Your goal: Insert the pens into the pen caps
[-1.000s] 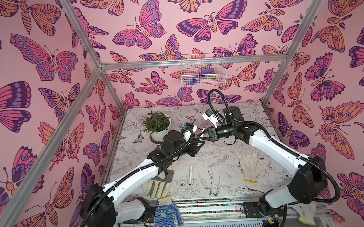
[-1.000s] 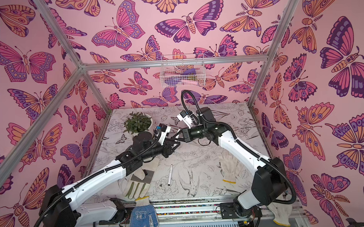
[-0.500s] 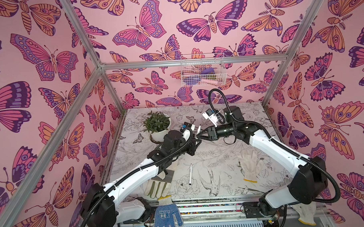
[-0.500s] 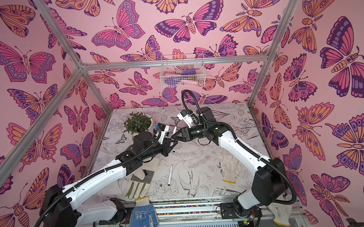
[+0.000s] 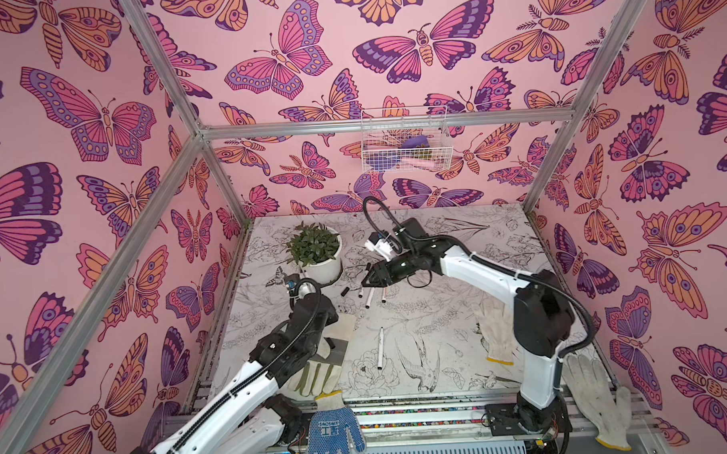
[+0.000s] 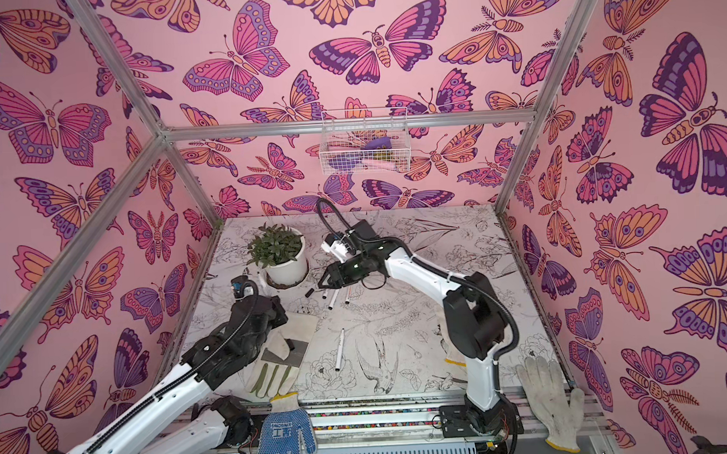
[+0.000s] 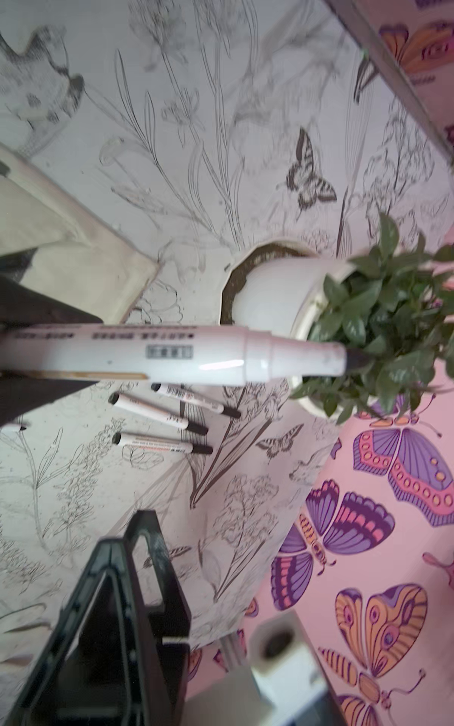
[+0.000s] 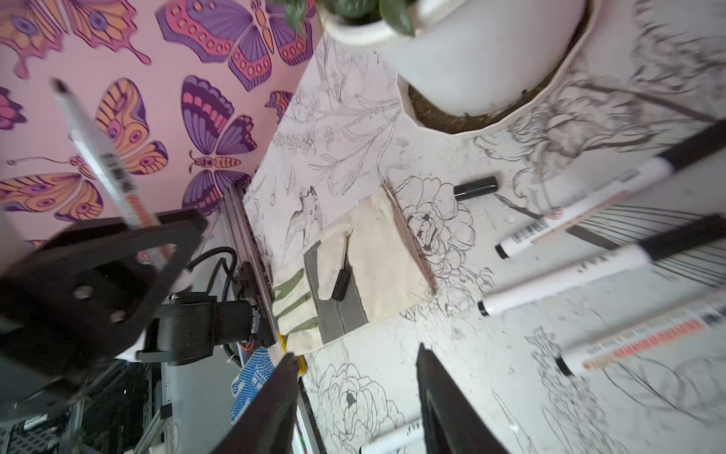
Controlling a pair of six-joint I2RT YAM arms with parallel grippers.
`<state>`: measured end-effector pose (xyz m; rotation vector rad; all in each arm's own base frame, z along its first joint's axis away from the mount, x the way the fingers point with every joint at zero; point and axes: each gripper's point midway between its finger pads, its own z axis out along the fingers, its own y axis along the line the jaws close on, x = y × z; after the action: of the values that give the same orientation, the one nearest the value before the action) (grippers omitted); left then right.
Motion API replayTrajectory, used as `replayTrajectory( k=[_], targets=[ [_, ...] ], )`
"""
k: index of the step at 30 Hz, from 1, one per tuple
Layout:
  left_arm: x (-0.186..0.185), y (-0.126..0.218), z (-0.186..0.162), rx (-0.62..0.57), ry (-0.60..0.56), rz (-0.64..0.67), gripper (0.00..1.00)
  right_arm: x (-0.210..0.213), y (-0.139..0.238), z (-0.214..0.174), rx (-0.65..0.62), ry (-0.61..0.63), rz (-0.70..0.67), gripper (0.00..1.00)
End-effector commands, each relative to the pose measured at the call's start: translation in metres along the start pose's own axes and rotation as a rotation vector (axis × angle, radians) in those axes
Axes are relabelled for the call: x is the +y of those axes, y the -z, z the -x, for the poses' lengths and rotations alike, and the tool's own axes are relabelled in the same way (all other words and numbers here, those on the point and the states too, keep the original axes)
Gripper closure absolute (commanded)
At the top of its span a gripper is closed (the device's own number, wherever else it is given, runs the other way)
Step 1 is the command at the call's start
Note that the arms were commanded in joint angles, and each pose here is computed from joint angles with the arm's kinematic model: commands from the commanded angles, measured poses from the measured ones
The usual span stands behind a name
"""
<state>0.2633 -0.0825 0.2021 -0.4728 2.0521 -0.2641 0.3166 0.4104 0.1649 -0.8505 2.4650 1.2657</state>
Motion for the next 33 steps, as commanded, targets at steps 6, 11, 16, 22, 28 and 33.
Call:
replayTrajectory(
  k=[6, 11, 16, 22, 28, 33],
  targets=[
    [0.035, 0.019, 0.013, -0.057, -0.022, 0.124, 1.00, -0.035, -0.079, 0.001, 0.106, -0.083, -0.067, 0.48],
    [0.038, 0.026, 0.014, -0.052, -0.028, 0.115, 1.00, -0.067, -0.105, 0.011, 0.116, -0.120, -0.172, 0.48],
    [0.045, 0.033, 0.016, -0.062, -0.031, 0.126, 1.00, -0.093, -0.122, 0.008, 0.147, -0.126, -0.303, 0.48],
    [0.051, 0.040, 0.019, -0.067, -0.033, 0.135, 1.00, -0.112, -0.134, 0.004, 0.147, -0.087, -0.456, 0.48],
    [0.053, 0.045, 0.020, -0.067, -0.050, 0.136, 1.00, -0.121, -0.144, -0.008, 0.183, -0.016, -0.559, 0.51],
    [0.055, 0.048, 0.022, -0.074, -0.056, 0.130, 1.00, -0.139, -0.136, -0.027, 0.239, 0.039, -0.688, 0.61]
  ],
)
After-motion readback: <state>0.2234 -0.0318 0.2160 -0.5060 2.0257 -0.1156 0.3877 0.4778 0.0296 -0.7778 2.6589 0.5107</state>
